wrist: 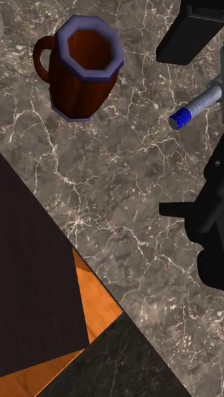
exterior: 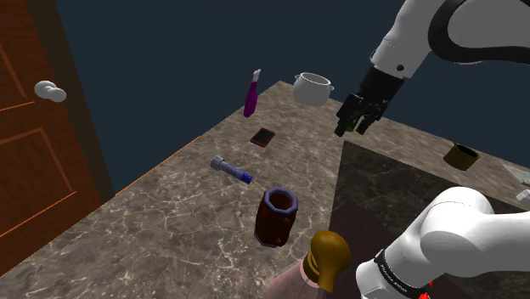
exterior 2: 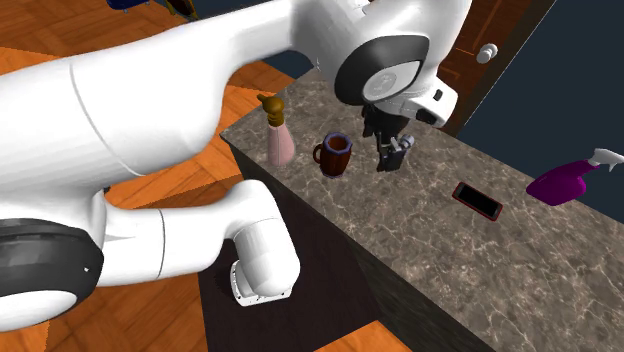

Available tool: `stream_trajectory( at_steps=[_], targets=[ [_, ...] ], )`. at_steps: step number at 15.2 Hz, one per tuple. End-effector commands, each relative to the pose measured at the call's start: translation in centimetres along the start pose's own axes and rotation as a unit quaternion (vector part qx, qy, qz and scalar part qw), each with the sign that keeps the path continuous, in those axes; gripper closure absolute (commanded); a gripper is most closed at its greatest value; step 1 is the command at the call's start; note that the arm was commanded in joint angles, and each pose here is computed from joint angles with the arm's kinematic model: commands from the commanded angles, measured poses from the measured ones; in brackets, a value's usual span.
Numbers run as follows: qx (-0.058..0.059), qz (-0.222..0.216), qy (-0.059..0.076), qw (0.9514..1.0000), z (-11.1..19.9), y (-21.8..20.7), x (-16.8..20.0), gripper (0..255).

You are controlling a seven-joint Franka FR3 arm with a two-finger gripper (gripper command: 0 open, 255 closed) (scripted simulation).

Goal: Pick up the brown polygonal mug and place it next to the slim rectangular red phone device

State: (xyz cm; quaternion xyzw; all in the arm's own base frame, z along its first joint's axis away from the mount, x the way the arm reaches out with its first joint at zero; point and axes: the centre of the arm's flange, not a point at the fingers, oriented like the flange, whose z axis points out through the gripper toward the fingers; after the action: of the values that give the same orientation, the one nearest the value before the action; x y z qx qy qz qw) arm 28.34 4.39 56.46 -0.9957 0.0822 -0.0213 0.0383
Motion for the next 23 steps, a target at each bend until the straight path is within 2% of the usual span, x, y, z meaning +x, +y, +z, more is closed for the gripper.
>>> stream_trajectory(
  at_steps=[1, 10, 20, 23],
  targets=[
    [-0.004, 0.013, 0.000, 0.9999, 1.7, -1.8, -1.2, 0],
    [-0.024, 0.066, -0.001, 0.9975, 9.6, -10.2, -5.3, 0],
    [-0.045, 0.124, -0.002, 0.9913, 18.6, -19.5, -8.9, 0],
    [-0.045, 0.124, -0.002, 0.9913, 20.2, -19.4, -8.9, 0]
  ],
)
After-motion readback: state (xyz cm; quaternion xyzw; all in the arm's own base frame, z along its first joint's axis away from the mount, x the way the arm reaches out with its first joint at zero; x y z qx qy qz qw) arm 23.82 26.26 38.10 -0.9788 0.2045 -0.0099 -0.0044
